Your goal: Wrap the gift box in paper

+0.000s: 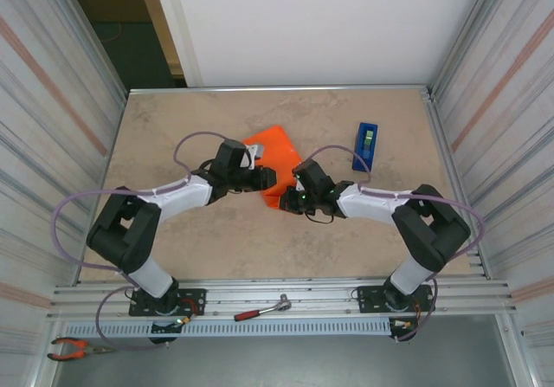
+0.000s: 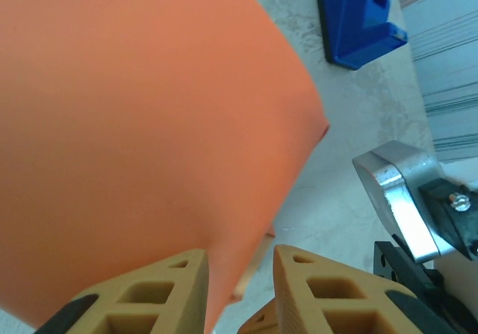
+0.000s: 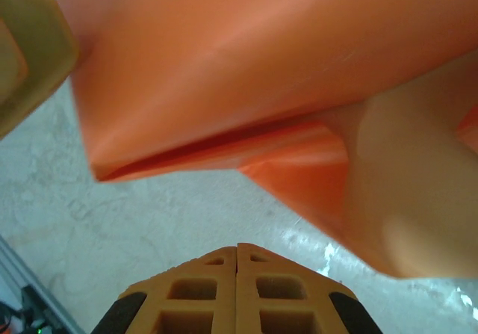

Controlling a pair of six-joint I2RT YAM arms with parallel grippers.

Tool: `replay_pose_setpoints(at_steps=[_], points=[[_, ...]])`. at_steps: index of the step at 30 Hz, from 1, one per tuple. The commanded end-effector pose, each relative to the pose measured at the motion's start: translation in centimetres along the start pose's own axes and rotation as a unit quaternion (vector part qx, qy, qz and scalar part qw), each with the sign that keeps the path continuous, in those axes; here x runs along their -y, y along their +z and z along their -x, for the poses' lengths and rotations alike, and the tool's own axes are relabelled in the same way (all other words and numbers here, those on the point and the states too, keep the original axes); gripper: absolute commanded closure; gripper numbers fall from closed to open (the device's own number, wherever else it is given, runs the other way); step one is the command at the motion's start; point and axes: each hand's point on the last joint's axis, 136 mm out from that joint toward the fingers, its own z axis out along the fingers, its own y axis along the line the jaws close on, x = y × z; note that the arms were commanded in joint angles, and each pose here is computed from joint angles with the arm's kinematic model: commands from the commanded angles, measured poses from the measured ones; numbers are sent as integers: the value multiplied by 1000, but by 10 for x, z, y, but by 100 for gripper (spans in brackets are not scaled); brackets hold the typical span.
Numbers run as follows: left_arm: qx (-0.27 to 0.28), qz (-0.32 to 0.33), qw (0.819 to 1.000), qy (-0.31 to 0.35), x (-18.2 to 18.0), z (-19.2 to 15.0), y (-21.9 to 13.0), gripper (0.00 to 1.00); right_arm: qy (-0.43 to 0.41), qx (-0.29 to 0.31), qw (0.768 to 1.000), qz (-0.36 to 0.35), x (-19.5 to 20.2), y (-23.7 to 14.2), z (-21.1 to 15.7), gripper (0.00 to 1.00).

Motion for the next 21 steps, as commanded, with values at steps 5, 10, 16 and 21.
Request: replay_pose_setpoints(at_steps=[5, 10, 16, 21], points=[[12, 0, 1000, 12, 2, 11, 3, 70, 18, 9, 1000, -1, 6, 21, 0, 100], [7, 4, 1000, 11, -4, 8, 7, 70, 33, 8, 999, -29, 29, 34, -5, 100], [2, 5, 1000, 9, -6, 5, 9, 71, 57, -3, 997, -42, 52, 41, -14, 100], [3, 1, 1000, 10, -5, 6, 10, 71, 67, -8, 997, -35, 56, 39, -19, 100]])
